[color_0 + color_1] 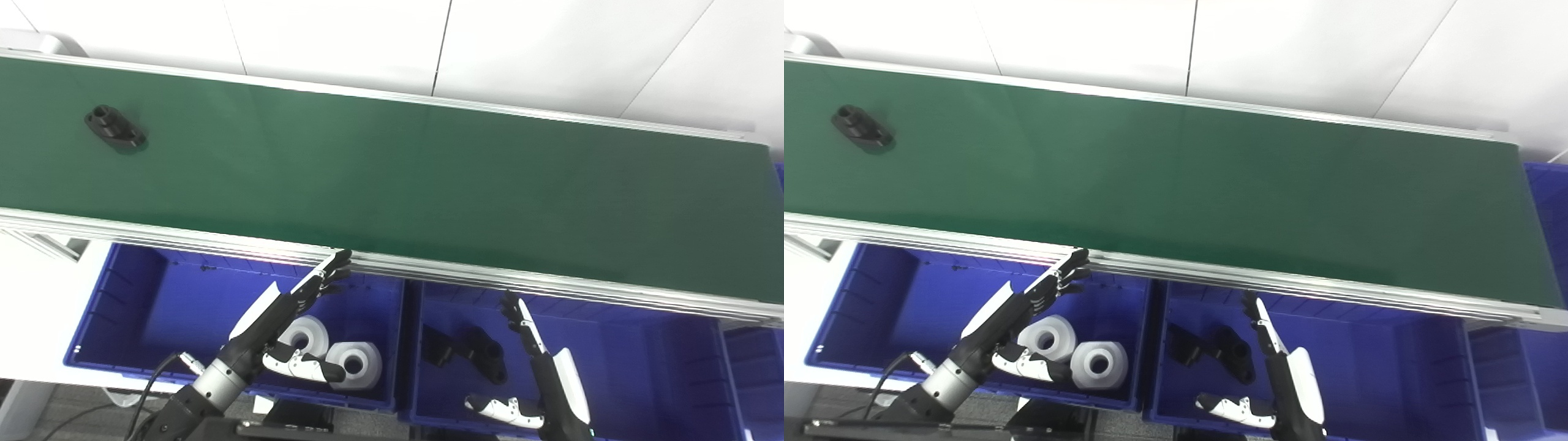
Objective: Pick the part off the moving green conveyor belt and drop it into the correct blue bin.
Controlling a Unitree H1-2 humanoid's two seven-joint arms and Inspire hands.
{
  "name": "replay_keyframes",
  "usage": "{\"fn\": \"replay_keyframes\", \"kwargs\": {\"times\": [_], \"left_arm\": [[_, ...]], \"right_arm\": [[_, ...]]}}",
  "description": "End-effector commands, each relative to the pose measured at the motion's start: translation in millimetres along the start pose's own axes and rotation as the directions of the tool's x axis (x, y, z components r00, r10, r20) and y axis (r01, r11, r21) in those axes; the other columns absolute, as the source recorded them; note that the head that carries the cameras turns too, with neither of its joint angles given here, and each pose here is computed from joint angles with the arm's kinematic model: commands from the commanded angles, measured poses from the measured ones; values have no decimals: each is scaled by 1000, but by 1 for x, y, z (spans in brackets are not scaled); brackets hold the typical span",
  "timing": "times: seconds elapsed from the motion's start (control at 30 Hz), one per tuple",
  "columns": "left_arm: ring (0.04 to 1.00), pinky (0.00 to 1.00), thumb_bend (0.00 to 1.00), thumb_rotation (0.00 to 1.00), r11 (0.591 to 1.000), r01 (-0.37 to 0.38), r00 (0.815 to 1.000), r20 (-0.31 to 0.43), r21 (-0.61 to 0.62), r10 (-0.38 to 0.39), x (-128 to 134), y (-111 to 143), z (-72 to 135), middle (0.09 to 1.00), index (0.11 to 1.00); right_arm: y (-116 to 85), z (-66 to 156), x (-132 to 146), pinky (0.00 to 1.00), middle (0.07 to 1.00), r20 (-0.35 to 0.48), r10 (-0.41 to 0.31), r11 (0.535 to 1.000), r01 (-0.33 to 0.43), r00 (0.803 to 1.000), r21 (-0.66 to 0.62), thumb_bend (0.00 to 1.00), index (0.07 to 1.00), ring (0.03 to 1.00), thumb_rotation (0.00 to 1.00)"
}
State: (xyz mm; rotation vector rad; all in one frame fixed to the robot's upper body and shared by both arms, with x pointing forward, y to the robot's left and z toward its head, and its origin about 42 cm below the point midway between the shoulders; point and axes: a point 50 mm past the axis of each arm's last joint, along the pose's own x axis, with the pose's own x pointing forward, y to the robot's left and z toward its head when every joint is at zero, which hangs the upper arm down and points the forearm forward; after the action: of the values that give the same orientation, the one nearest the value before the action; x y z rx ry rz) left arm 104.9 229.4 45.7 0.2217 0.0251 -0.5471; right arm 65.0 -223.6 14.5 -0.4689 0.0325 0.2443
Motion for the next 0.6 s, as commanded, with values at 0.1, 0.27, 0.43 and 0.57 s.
{"fn": "replay_keyframes", "kwargs": {"times": [0.1,0.27,0.43,0.57], "left_arm": [[951,905,1000,493,1000,-9,999,44,16,8,-3,11,11,993,979],[941,905,1000,521,999,-7,999,50,45,5,1,17,7,975,976],[936,882,1000,516,999,-2,999,48,51,0,1,18,5,978,969],[946,892,1000,502,1000,-1,999,47,29,0,0,15,7,985,970]], "right_arm": [[2,12,2,857,940,64,-28,999,25,998,45,985,987,909,651],[3,11,9,867,930,70,-34,999,31,997,40,991,987,900,663],[5,12,8,868,929,71,-36,998,33,997,44,990,988,904,654],[4,12,4,853,929,64,-39,998,36,997,44,1000,986,899,664]]}}
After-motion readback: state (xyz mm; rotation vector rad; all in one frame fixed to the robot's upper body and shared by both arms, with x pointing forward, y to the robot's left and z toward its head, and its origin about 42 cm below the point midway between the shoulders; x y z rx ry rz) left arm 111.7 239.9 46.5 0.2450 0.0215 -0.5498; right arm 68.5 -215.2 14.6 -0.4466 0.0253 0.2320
